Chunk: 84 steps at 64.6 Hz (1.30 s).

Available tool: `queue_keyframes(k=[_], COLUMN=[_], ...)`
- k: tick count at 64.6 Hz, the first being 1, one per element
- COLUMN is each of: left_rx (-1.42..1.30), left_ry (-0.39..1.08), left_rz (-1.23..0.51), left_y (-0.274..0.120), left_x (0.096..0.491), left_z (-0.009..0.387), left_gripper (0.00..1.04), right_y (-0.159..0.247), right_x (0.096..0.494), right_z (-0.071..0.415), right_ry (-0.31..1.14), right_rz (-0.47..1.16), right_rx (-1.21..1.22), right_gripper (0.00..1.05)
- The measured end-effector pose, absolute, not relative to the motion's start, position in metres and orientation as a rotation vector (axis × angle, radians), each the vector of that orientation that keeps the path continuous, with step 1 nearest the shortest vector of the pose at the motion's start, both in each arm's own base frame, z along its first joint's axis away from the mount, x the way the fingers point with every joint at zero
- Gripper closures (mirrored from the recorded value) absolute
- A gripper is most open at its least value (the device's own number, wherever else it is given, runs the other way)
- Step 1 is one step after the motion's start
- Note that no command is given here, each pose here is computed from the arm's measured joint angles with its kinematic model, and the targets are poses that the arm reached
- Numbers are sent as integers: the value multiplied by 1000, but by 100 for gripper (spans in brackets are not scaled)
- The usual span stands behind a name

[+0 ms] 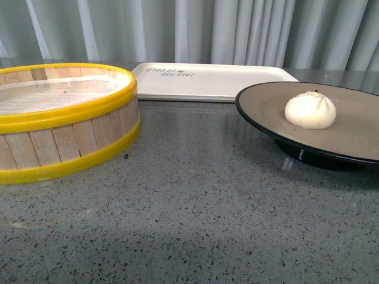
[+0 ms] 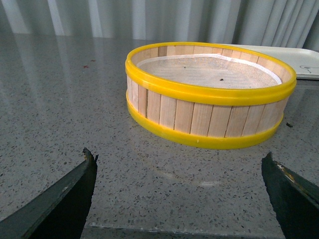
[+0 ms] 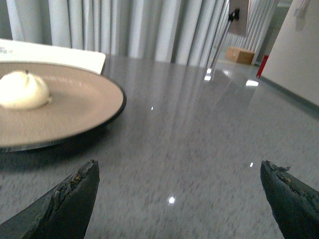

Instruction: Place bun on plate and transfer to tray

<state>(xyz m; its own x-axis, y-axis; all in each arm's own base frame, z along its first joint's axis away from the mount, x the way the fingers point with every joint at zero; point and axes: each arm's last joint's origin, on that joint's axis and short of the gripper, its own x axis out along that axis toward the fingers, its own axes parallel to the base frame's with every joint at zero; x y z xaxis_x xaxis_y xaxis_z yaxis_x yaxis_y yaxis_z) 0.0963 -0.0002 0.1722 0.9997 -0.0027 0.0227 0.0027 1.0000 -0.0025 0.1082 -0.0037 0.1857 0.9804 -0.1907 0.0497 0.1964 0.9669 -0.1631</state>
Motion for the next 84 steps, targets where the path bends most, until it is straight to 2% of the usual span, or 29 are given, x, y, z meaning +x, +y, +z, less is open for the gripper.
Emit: queue_keyframes(k=[8, 14, 25, 34, 45, 61, 80, 84], left_rx=[-2, -3, -3, -3, -3, -3, -3, -3], left_ry=[-23, -23, -23, -23, -23, -23, -23, -23], left_rz=[-2, -2, -2, -2, -2, -2, -2, -2], left_y=[0, 0, 0, 0, 0, 0, 0, 0], left_x=[96, 96, 96, 96, 96, 96, 96, 96], left_z=[172, 172, 172, 172, 172, 172, 172, 172], left_gripper=[7, 7, 7, 7, 7, 7, 7, 7], right_y=[-14, -27, -42, -37, -33, -25, -15, -13], right_x=[132, 159, 203, 218, 228, 233, 251, 253], right_z=[213, 226, 222, 225, 220, 212, 204, 203], right_ry=[-86, -69, 124, 194, 300, 420, 516, 526], right_rz=[-165, -129, -48, 23, 57, 94, 173, 191], right_rx=[-120, 25, 472, 807, 1082, 1248, 1307, 1308], right_gripper=[8, 8, 8, 8, 8, 8, 9, 16])
